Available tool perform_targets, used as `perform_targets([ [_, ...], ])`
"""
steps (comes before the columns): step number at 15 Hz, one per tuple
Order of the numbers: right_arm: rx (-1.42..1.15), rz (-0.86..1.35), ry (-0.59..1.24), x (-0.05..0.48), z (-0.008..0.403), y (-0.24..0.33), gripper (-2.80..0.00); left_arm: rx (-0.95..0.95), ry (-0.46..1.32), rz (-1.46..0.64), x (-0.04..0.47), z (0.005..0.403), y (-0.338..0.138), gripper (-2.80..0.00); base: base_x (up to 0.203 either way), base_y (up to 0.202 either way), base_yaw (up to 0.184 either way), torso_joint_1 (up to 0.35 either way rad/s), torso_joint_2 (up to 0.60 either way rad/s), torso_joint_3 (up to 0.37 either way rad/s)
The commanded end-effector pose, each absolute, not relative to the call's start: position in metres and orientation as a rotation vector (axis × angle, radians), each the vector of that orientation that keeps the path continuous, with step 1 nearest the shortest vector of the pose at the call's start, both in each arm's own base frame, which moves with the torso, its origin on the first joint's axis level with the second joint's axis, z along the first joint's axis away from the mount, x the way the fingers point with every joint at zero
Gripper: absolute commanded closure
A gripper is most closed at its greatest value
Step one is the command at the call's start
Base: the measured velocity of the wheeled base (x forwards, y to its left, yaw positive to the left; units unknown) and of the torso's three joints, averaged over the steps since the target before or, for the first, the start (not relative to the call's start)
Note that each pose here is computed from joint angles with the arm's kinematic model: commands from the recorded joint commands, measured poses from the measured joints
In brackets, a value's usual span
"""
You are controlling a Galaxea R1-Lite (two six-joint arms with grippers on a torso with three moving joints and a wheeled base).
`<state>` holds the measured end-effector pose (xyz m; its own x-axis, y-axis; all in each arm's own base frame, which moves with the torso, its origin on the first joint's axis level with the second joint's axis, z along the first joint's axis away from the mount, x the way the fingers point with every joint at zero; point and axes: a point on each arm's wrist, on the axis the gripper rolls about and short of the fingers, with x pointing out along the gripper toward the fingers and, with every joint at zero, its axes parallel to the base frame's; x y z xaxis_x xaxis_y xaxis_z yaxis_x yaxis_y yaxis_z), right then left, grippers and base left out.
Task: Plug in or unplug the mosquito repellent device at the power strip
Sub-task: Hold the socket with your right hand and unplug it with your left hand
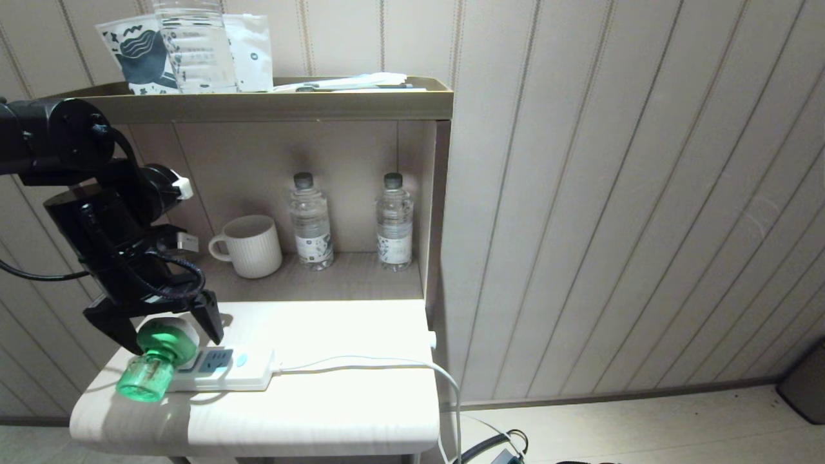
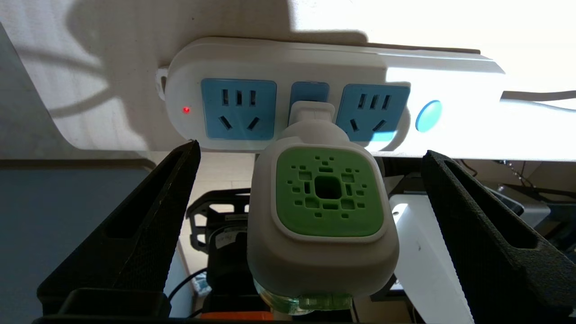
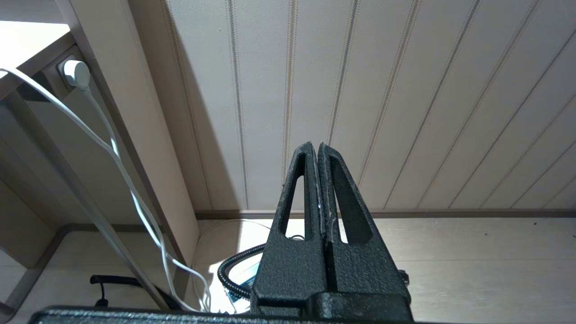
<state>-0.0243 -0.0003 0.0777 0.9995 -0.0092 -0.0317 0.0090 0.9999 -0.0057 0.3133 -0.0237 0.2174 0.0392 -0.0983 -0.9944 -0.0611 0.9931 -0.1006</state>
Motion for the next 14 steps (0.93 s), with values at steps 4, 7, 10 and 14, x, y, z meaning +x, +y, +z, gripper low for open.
perform_targets([
  [4,-0.006,-0.009,0.032,-0.024,0.078,0.000,0.00,-0.111,1.555,-0.024,0.313,0.212,-0.025,-2.80,0.000,0.000,0.000,0.000,0.00,0.000],
  [7,-0.006,-0.009,0.032,-0.024,0.078,0.000,0.00,-0.094,1.575,-0.009,0.315,0.205,-0.025,-2.80,0.000,0.000,0.000,0.000,0.00,0.000],
  [10,-0.006,-0.009,0.032,-0.024,0.078,0.000,0.00,-0.049,1.562,0.035,0.320,0.199,-0.024,-2.80,0.000,0.000,0.000,0.000,0.00,0.000],
  [14,-0.006,-0.009,0.032,-0.024,0.078,0.000,0.00,-0.022,1.555,0.041,0.321,0.199,-0.028,-2.80,0.000,0.000,0.000,0.000,0.00,0.000],
])
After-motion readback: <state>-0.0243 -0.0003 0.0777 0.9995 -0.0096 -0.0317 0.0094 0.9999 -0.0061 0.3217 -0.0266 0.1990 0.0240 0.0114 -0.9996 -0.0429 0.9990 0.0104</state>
